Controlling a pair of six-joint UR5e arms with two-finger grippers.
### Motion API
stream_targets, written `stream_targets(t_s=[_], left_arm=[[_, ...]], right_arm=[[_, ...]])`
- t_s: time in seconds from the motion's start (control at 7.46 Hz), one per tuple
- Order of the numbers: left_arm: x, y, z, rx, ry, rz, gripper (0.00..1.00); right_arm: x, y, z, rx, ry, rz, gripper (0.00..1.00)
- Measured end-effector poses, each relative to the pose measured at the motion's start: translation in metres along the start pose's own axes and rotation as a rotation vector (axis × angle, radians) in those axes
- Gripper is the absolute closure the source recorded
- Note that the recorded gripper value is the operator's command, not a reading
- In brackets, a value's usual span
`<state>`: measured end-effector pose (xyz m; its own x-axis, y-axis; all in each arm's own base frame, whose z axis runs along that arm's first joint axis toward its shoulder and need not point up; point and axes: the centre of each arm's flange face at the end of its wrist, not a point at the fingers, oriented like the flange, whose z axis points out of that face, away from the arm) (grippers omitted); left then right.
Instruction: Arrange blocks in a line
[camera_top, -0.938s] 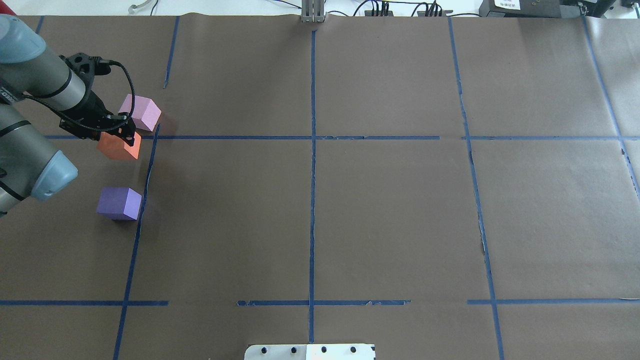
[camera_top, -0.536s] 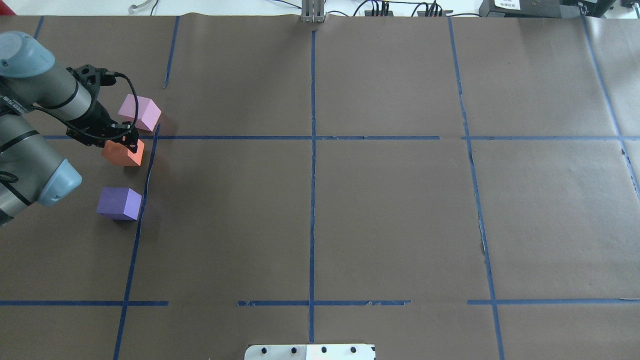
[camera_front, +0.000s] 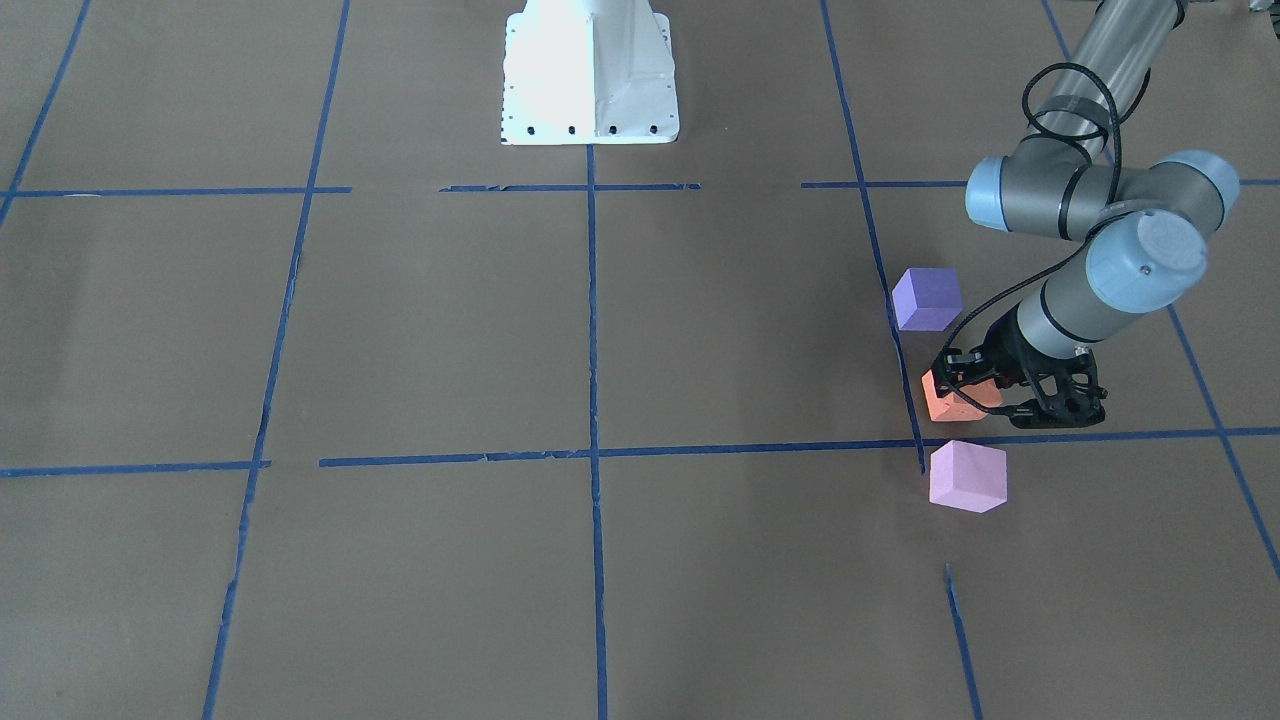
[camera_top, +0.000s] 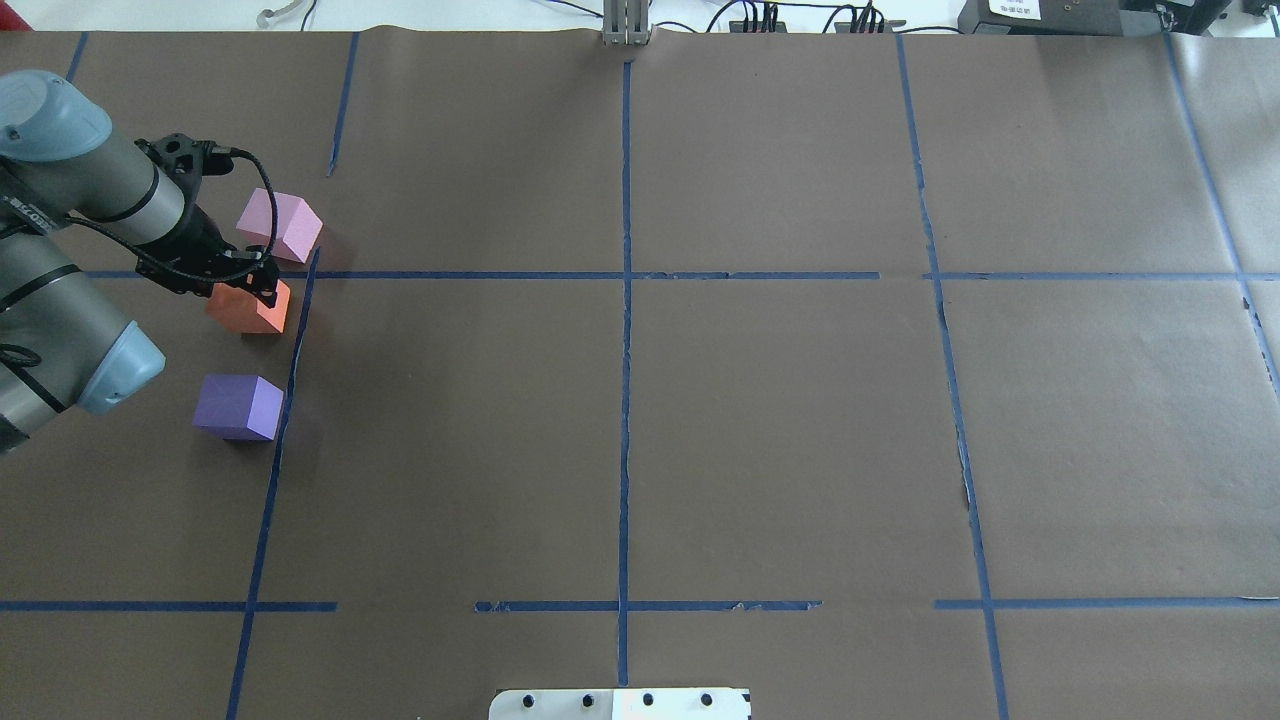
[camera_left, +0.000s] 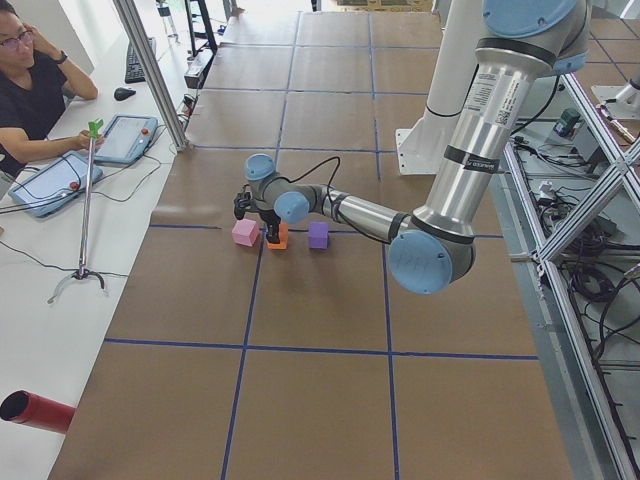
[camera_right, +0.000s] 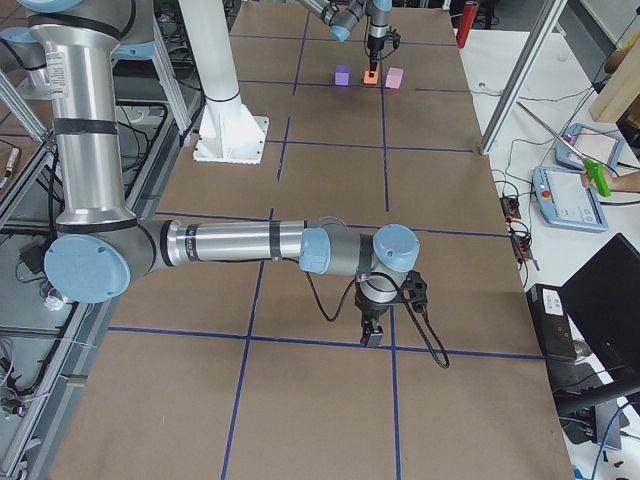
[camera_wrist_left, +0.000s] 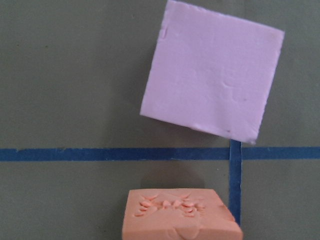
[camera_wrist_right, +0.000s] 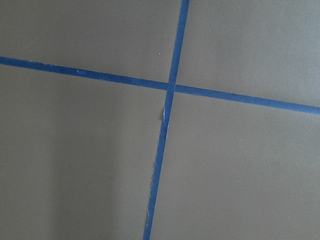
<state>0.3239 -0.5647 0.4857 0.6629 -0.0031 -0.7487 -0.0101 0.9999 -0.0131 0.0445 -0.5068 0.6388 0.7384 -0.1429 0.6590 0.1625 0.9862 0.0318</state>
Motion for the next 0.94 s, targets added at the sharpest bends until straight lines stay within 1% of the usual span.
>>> stream_targets(t_s=[0.13, 0.27, 0.4, 0.94], left_arm=[[0.0015, 0.0000, -0.0007, 0.004, 0.006, -0.008, 0.65], [0.0031, 0.0008, -0.0001, 0.005, 0.008, -0.015, 0.10], [0.0047, 0.0019, 0.0012, 0.003, 0.009, -0.016, 0.00], [0.0067, 0.0042, 0.0017, 0.002, 0.012, -0.012, 0.00]], right_arm=[[0.0000, 0.0000, 0.0000, 0.000, 0.000, 0.000, 0.00], [0.0000, 0.0000, 0.0000, 0.000, 0.000, 0.000, 0.00], [0.0000, 0.0000, 0.0000, 0.000, 0.000, 0.000, 0.00], [0.0000, 0.0000, 0.0000, 0.000, 0.000, 0.001, 0.00]])
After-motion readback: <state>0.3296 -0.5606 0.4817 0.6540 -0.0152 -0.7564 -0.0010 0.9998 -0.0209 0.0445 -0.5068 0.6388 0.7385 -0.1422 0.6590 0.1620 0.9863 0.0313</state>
